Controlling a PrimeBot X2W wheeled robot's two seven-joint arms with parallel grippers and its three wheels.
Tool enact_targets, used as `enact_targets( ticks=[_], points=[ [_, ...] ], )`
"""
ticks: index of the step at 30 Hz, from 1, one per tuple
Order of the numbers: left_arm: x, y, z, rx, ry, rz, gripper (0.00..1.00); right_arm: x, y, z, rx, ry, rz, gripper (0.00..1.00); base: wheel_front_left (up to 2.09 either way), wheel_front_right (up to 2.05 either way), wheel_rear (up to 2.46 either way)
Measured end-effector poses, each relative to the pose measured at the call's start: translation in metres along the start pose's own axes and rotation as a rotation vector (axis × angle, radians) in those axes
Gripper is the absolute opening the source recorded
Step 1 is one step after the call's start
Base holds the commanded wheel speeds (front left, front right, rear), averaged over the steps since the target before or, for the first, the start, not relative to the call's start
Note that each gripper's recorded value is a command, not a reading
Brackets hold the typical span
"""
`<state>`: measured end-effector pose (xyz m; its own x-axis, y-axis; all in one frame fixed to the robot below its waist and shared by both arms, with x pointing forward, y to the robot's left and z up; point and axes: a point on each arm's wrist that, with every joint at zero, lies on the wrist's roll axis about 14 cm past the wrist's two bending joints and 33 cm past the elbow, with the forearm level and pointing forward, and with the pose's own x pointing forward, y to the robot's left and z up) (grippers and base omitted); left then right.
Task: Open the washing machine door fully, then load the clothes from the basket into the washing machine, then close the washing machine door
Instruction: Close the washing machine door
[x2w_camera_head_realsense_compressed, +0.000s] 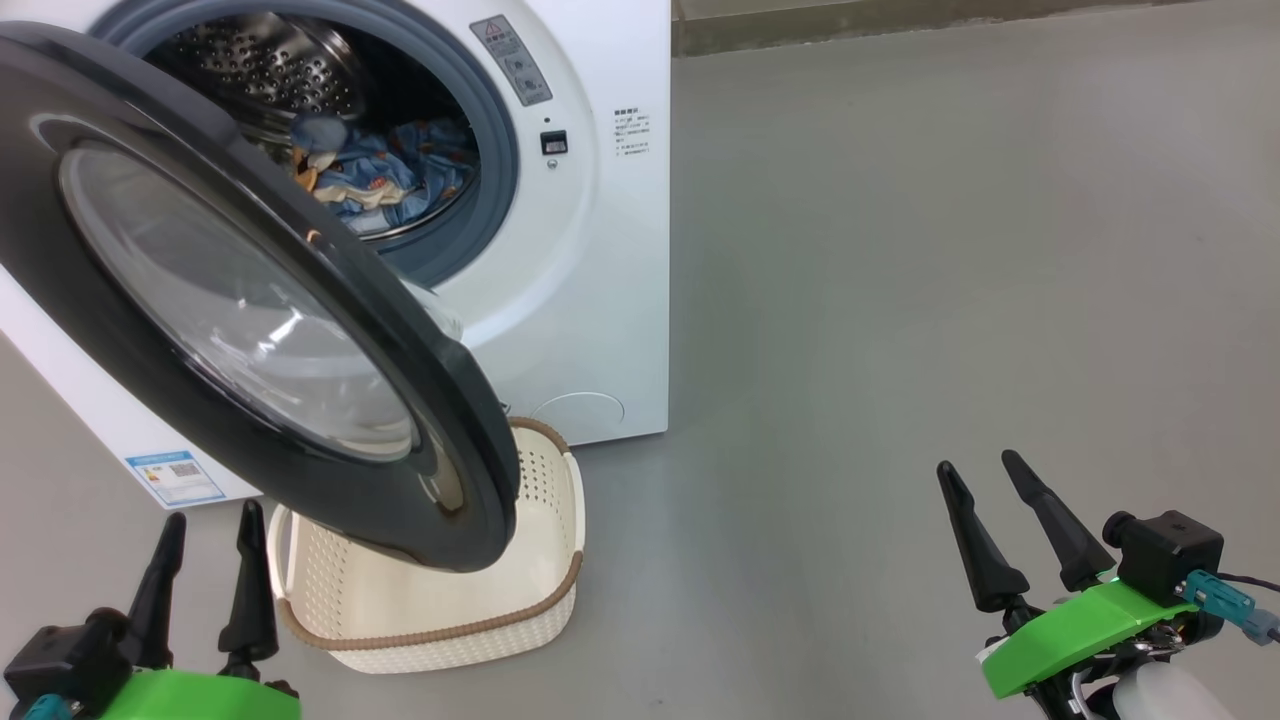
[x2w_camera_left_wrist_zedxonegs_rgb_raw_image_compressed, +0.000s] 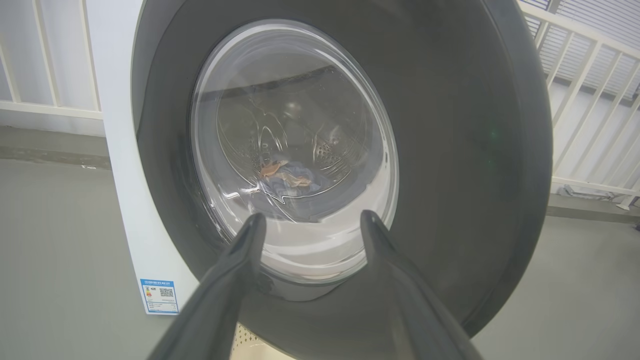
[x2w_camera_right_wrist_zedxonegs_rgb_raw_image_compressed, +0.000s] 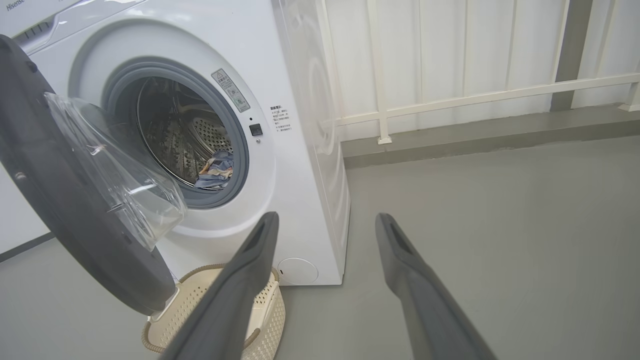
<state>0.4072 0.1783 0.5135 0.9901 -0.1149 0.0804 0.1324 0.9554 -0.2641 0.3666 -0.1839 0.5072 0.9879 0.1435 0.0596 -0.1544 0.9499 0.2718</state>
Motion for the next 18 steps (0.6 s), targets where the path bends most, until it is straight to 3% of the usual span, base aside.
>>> enact_targets(
  ticks=[18],
  points=[
    [-0.0028, 0.0019, 0.0021, -0.004, -0.015, 0.013, 1.0, 0.0023, 0.0038, -0.0015, -0.005, 0.007, 0.017, 1.0, 0.0, 0.0, 0.0]
  ],
)
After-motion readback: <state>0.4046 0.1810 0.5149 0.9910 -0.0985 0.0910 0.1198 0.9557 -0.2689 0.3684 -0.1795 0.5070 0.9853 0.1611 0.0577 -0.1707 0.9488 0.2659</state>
